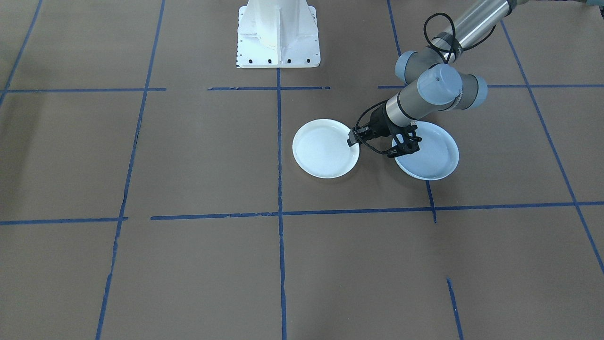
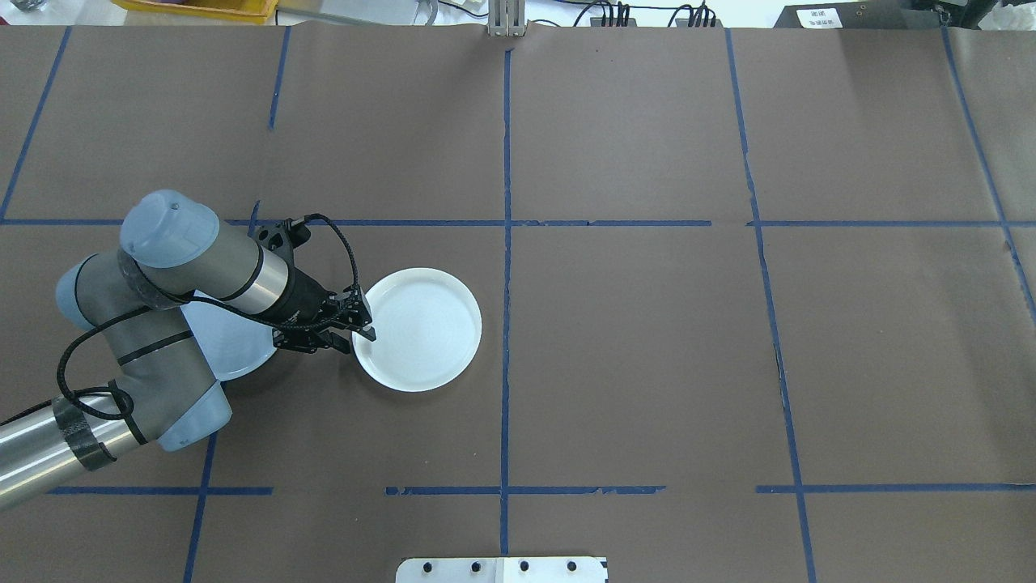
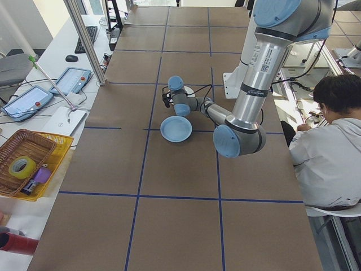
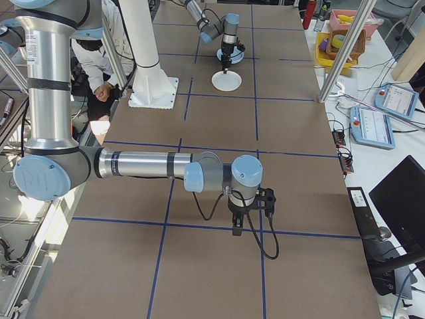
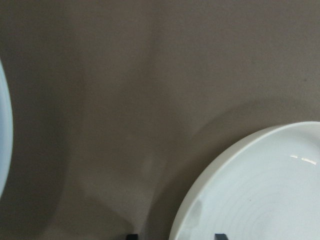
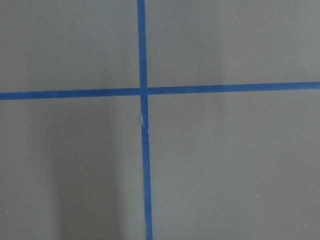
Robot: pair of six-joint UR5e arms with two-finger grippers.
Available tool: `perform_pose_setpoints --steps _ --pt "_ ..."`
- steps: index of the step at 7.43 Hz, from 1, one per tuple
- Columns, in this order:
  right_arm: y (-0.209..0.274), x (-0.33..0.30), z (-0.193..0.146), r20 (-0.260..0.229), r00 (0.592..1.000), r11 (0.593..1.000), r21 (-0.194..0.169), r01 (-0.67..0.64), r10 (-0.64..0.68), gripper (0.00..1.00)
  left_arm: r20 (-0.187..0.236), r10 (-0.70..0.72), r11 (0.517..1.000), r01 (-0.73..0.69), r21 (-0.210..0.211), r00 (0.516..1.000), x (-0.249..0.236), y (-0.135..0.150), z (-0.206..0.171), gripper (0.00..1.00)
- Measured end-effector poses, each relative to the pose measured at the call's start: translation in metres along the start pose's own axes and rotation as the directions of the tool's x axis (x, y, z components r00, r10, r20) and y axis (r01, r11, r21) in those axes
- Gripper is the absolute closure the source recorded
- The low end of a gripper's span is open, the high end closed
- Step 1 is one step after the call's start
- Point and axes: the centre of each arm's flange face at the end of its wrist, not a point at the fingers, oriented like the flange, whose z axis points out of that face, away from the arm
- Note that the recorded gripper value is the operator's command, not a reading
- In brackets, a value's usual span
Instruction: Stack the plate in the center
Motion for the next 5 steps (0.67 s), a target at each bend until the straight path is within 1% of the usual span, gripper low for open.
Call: perform_pose_setpoints --steps 2,3,4,5 --pt "0.0 0.0 0.0 -0.001 1.0 1.0 0.0 0.0 0.0 0.0 -0.005 0.008 1.0 -0.008 -0.005 1.0 0.001 0.002 -0.002 1.0" --pt "0.0 0.0 0.0 -0.001 1.0 1.0 0.0 0.0 0.0 0.0 -0.012 0.012 1.0 -0.012 -0.025 1.0 0.002 0.003 -0.009 1.0" --pt "0.0 0.0 0.0 0.0 1.0 1.0 0.0 0.0 0.0 0.0 -0.027 0.011 0.998 -0.013 -0.06 1.0 0.001 -0.001 -0.028 1.0" --pt "0.0 0.0 0.0 0.0 1.0 1.0 0.0 0.0 0.0 0.0 -0.052 0.007 0.996 -0.012 -0.084 0.999 -0.006 -0.015 -0.058 1.0"
